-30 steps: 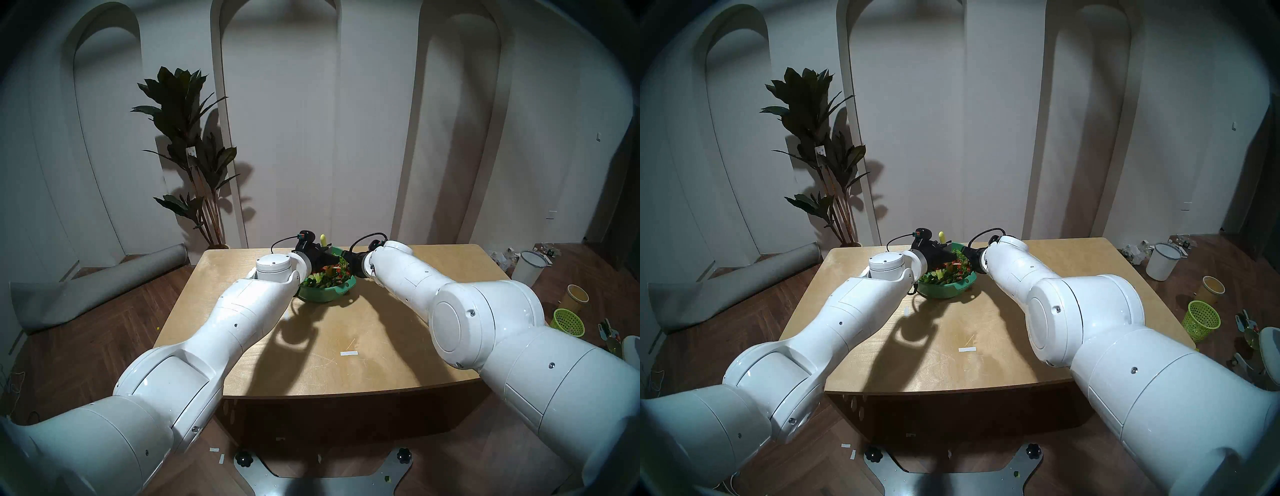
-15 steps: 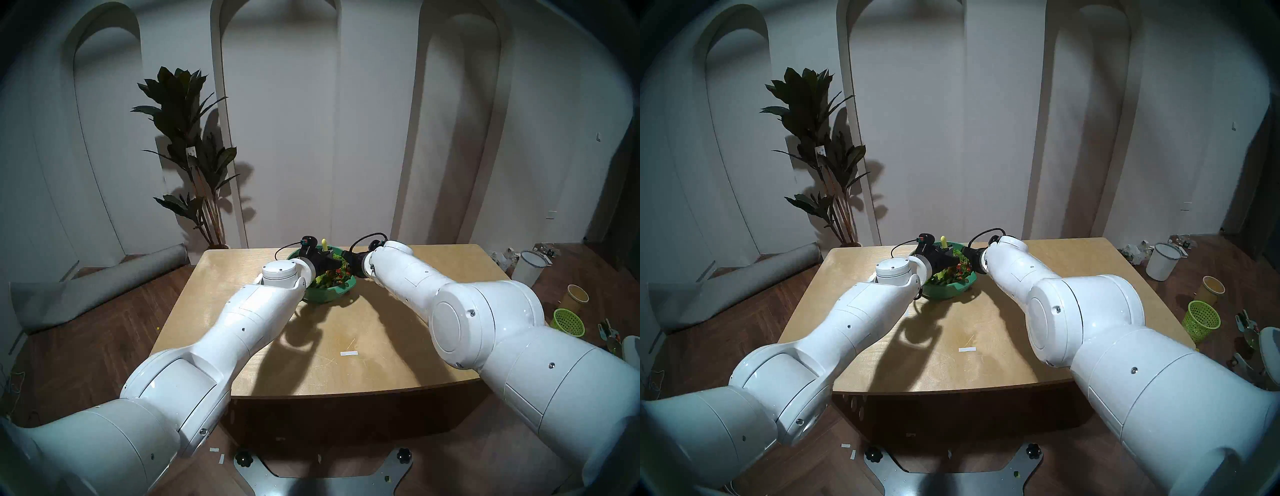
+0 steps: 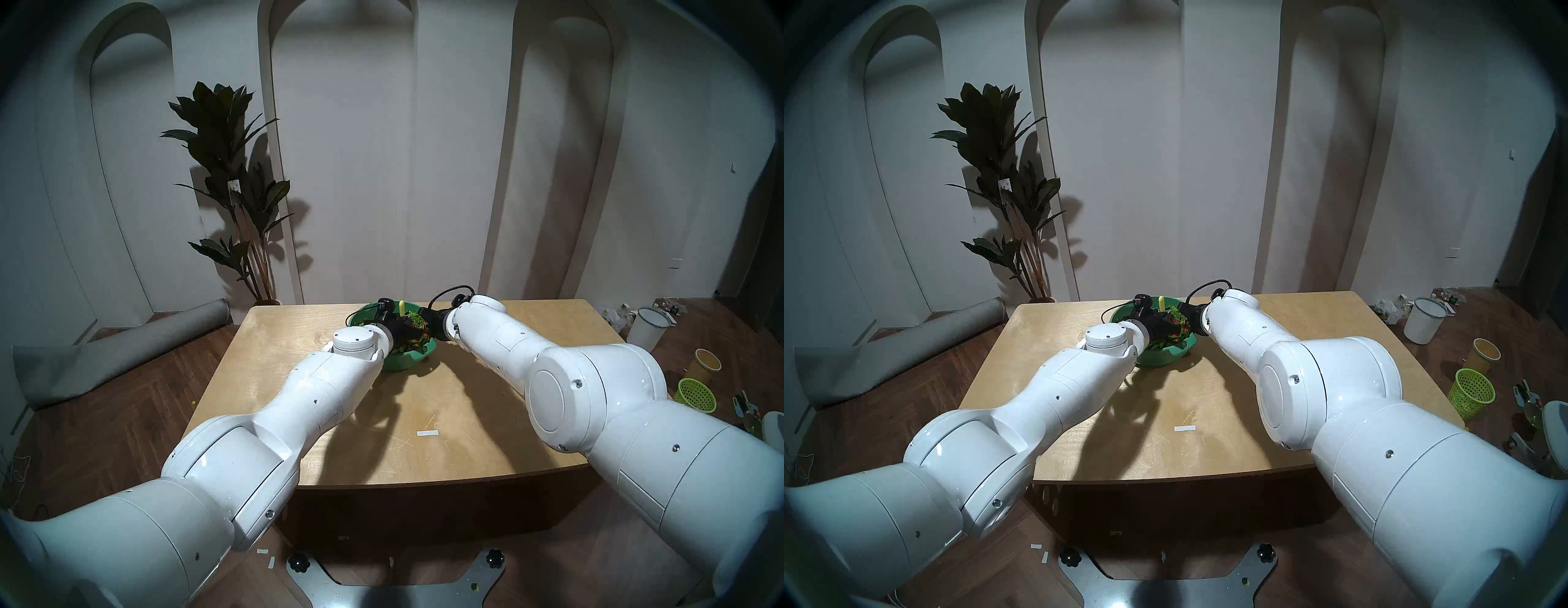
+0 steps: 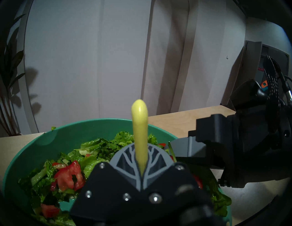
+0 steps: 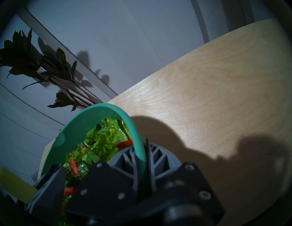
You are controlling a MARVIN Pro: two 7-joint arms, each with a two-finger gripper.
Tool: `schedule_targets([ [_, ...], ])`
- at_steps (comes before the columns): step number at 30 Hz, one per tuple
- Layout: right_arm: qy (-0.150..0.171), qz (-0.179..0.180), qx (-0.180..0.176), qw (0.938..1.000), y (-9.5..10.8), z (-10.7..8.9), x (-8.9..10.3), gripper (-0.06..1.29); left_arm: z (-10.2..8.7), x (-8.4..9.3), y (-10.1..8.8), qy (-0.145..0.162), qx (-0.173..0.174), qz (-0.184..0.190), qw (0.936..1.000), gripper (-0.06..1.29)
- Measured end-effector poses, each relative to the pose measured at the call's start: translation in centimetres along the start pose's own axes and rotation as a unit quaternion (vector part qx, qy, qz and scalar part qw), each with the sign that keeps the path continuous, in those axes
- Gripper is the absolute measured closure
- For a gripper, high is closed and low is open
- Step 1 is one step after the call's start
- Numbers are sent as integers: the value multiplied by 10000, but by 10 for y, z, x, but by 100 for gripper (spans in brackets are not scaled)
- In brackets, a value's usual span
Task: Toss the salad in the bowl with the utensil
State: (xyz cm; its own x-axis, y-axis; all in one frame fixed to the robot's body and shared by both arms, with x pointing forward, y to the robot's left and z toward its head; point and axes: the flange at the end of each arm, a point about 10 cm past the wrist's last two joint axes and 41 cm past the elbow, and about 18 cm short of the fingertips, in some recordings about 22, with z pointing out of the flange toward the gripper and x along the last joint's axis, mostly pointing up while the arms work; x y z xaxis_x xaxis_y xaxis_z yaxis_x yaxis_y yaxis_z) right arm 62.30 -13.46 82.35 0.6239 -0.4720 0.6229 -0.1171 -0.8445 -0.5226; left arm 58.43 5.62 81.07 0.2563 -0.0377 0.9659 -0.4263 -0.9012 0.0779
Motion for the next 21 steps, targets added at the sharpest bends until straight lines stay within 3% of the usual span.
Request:
schedule_targets([
  [8, 0, 0, 0, 10000, 0, 0, 0, 113, 2, -4, -12, 81, 138, 474, 9987, 126],
  [21, 0, 0, 1, 10000, 0, 0, 0, 113, -2, 0, -49, 146, 447, 950, 9944, 126],
])
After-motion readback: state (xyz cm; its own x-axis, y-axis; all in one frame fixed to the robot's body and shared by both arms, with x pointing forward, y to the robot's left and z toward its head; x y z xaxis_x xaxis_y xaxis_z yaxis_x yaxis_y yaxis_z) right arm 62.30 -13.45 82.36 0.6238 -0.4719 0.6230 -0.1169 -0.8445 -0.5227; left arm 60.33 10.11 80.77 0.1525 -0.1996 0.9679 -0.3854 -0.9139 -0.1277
